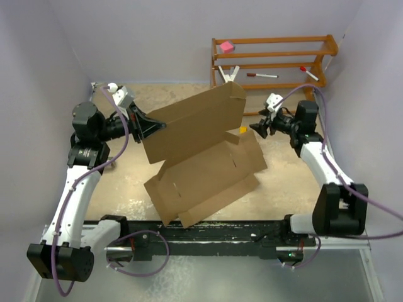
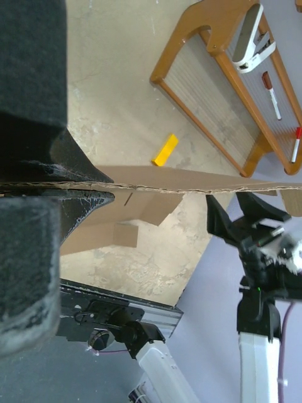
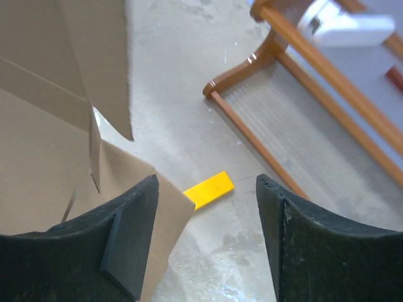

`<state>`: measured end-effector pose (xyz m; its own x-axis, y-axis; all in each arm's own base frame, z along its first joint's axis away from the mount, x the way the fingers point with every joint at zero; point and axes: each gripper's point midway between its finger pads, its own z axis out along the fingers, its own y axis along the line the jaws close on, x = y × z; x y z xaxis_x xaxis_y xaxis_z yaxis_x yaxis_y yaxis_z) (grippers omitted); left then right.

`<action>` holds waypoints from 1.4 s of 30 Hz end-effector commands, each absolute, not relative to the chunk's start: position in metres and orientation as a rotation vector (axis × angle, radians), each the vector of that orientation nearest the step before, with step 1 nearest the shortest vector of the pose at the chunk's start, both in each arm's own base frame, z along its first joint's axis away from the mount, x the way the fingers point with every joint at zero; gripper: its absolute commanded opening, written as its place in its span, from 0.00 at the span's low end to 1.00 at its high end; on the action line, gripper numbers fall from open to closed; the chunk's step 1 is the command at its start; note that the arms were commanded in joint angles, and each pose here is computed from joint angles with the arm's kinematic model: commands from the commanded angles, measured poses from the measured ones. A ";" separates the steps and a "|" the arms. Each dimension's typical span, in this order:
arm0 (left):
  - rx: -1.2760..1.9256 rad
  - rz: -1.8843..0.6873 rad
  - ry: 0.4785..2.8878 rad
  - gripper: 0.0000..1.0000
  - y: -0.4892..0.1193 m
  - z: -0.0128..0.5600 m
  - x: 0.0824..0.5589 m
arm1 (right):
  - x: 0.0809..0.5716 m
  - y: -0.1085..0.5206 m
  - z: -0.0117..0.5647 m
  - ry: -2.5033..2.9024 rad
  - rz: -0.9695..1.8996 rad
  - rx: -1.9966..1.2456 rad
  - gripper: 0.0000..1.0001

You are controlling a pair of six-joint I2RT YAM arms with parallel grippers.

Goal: Fold the paper box

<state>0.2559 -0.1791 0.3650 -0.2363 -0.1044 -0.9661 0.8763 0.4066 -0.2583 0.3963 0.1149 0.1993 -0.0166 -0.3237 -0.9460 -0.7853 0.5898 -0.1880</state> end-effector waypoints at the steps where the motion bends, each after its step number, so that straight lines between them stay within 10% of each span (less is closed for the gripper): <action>1: 0.699 -1.065 1.513 0.04 -0.179 0.372 0.257 | 0.368 0.129 0.245 1.421 0.485 -1.083 0.69; 4: 0.693 -1.057 1.520 0.04 -0.178 0.369 0.261 | 0.377 0.136 0.236 1.455 0.553 -1.037 0.53; 7: 0.708 -1.057 1.504 0.04 -0.179 0.367 0.265 | 0.397 0.137 0.214 1.575 0.643 -0.979 0.13; 10: 0.731 -1.084 1.466 0.04 -0.179 0.367 0.269 | 0.408 0.137 0.194 1.660 0.712 -0.965 0.03; 42: 0.864 -1.125 1.299 0.04 -0.180 0.367 0.301 | 0.355 0.180 0.158 1.389 0.950 -1.192 0.32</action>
